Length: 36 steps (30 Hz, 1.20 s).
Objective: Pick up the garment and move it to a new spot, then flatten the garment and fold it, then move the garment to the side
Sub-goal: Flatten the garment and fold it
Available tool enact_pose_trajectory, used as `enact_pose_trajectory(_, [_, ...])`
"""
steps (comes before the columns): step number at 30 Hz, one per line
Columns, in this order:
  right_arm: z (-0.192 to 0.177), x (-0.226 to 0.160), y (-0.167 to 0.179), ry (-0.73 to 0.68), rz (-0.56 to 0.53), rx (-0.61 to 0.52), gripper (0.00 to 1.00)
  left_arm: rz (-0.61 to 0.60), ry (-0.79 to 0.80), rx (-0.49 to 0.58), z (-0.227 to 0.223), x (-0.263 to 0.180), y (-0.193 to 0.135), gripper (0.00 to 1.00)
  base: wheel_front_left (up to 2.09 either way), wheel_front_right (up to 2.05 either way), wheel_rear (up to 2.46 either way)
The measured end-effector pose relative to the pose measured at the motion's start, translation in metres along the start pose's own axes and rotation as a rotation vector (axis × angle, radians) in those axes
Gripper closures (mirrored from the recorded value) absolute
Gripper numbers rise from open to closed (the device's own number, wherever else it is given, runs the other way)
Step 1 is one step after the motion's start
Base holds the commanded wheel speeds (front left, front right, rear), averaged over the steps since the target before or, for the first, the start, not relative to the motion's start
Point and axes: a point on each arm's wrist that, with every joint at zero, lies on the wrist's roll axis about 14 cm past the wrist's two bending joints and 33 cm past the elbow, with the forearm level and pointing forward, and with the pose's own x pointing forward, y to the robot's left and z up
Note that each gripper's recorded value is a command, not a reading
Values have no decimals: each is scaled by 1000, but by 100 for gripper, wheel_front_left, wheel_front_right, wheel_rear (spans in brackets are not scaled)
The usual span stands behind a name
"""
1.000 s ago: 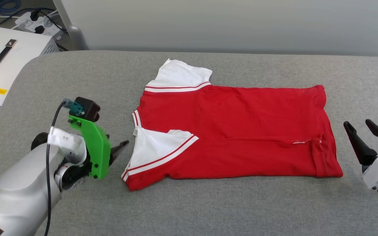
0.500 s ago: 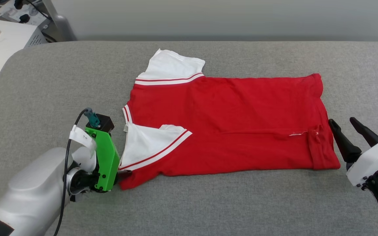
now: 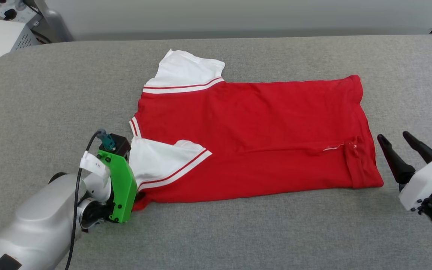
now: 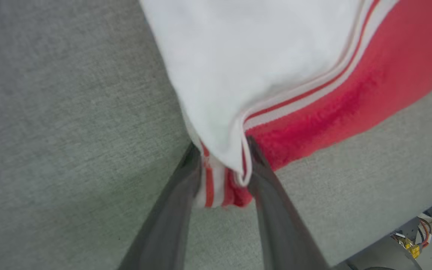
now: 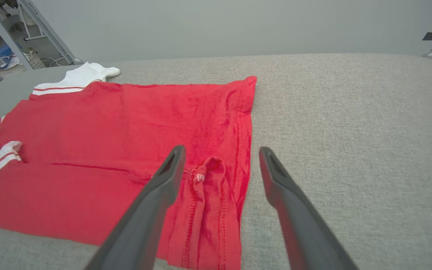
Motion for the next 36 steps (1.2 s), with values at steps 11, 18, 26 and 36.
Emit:
enact_pose_trajectory(11, [47, -4, -1, 82, 55, -240, 0, 5, -196, 79, 21, -26, -4, 100, 0, 0, 0])
enact_pose_trajectory(18, [14, -10, 2, 403, 102, -281, 0, 1, -223, 114, 20, -32, -7, 100, 0, 0, 0])
enact_pose_trajectory(26, [-38, -3, -1, 617, 99, -240, 0, -8, -214, 132, 19, -25, -7, 100, 0, 0, 0])
enact_pose_trajectory(36, [-104, 11, 0, 760, 91, -175, 0, -13, -221, 123, 24, -14, 0, 100, 0, 0, 0])
